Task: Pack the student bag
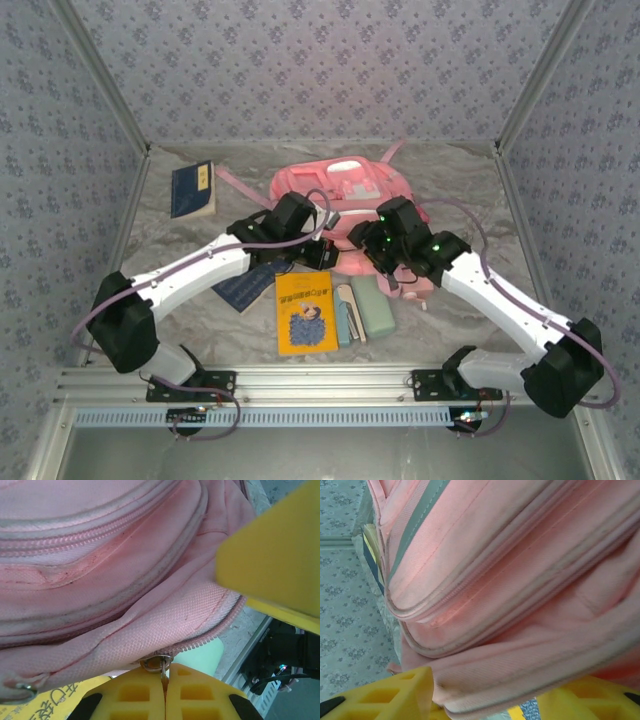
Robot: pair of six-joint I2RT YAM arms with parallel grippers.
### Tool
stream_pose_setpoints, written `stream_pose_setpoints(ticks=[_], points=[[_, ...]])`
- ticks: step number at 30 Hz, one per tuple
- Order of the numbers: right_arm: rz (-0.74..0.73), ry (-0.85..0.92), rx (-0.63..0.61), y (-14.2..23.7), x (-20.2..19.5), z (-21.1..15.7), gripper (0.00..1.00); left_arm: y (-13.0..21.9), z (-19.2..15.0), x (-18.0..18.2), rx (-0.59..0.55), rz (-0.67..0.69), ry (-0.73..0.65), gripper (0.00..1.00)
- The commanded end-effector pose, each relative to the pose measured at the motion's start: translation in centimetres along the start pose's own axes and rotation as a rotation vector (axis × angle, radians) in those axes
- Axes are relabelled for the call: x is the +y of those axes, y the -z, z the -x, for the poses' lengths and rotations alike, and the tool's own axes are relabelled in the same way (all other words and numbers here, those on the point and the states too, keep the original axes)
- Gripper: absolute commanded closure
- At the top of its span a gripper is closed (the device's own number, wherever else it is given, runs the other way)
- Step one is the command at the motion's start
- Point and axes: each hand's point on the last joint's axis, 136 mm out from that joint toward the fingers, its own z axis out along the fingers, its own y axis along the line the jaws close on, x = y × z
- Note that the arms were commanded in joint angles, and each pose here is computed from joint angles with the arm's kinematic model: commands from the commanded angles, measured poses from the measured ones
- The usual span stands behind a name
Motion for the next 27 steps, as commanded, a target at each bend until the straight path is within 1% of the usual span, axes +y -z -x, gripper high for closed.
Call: stream_pose_setpoints(ticks=[1, 2, 5, 6, 7, 10, 17, 23, 27], points=[[0.039, -0.017, -0.015, -0.2, 1.6, 0.4, 0.47, 1.2, 2.7, -3.2, -0.087, -0.083, -0.057, 1.00], [0.037, -0.015, -0.017, -0.4, 1.7, 0.5, 0.49, 1.2, 2.7, -3.3, -0.085, -0.083, -0.059, 1.00], [0.017, -0.017, -0.019, -1.2, 1.2, 0.6, 0.64, 1.2, 2.7, -3.3, -0.084, -0.078, -0.067, 1.00], [0.010, -0.015, -0.017, -1.4, 1.0, 0.5, 0.72, 1.3, 2.6, -3.2, -0.081, -0.071, -0.072, 1.00], [-0.007, -0.017, -0.025, -1.5, 0.7, 0.7, 0.83, 1.3, 2.6, -3.1, -0.079, -0.061, -0.077, 1.00], [-0.038, -0.013, -0.063, -1.4, 0.0, 1.6, 1.00, 1.5, 2.6, -2.6, -0.077, -0.034, -0.093, 1.00], [-0.069, -0.021, -0.117, -0.3, -1.2, 3.4, 1.00, 1.8, 2.3, 0.0, -0.074, 0.017, -0.054, 1.00], [-0.056, -0.039, -0.140, 0.5, -1.4, 4.5, 1.00, 1.8, 2.7, 2.6, -0.093, 0.053, 0.007, 1.00], [-0.050, -0.043, -0.153, 1.1, -1.6, 5.1, 1.00, 2.0, 3.0, 3.6, -0.102, 0.065, 0.021, 1.00]])
